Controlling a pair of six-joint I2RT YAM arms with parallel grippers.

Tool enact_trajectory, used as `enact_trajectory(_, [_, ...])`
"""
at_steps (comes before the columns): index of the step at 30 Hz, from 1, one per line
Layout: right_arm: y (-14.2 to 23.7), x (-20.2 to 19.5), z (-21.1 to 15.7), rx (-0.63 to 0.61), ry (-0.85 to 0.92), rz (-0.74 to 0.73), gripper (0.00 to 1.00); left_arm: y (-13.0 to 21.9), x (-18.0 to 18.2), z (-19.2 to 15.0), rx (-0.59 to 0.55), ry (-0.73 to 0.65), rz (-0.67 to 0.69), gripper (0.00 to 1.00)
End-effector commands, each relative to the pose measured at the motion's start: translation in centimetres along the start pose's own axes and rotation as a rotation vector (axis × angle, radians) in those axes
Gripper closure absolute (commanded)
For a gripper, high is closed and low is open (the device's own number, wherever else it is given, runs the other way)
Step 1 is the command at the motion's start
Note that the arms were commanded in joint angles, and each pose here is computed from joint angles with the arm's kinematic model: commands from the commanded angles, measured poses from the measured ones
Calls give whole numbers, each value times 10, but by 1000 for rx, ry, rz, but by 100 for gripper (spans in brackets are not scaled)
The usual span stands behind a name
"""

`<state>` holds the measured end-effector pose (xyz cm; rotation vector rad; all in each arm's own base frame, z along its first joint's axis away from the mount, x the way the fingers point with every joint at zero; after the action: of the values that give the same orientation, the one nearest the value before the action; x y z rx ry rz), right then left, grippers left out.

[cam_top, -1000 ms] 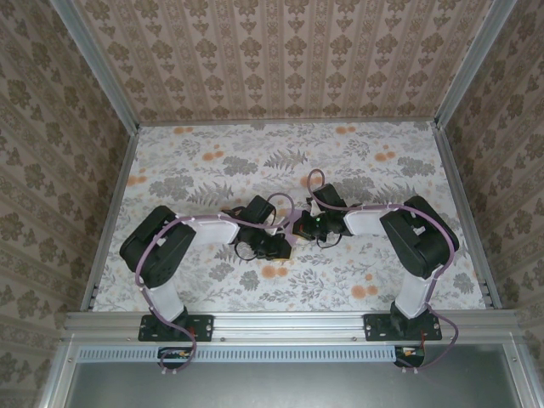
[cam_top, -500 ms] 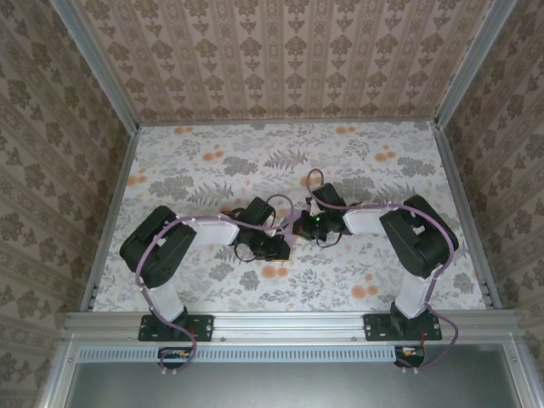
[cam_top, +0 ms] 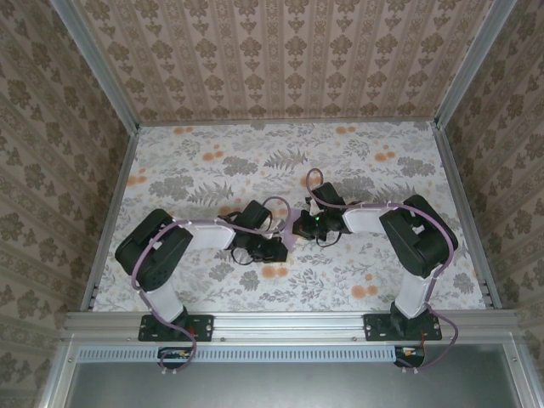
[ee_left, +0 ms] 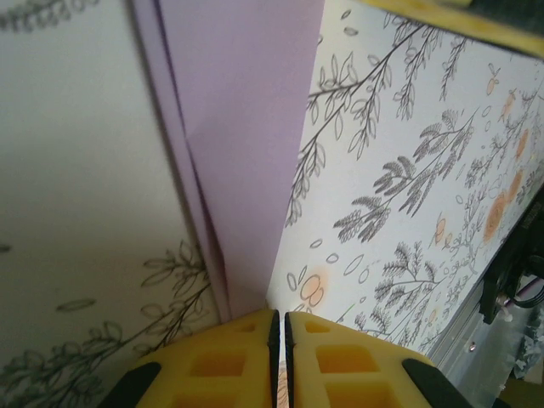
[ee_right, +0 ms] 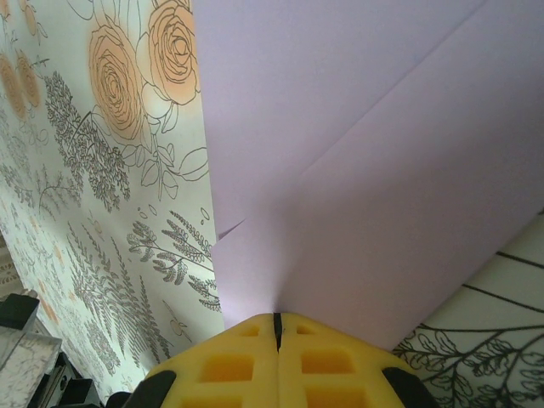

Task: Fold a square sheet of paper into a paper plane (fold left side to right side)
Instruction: Fold the wing for the fifth time at the center of the table.

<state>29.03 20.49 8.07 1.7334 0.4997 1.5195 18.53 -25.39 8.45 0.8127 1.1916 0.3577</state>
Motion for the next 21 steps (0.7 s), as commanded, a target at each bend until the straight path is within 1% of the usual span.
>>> enact_trajectory(1, [-12,-43,-11,43,-75,-209,100,1,10,-24,77,58,47,87])
enact_trajectory(8, [-13,-44,-11,47,-77,-208,100,7,5,-23,61,47,28,87])
enact_trajectory(12, [-12,-43,-12,48,-75,-206,100,21,-8,-9,11,13,5,87])
enact_trajectory(15, [-12,-43,-12,48,-76,-204,100,27,-20,0,4,-14,-32,87])
enact_trajectory(21, [-12,-42,-12,50,-77,-200,100,23,-23,15,2,-35,-47,87])
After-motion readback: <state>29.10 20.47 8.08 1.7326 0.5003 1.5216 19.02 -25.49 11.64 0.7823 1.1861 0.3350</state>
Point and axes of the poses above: each hand's point on the last joint's axis, 136 mm out from that joint toward the fingers, its own y axis back along the fingers, its own x axis along the line the jaws close on, z = x × y, the point moved 9 cm from there along y, back along the fingers, and after that the axes turned 6 degrees about -y, right-handed, at the moved point
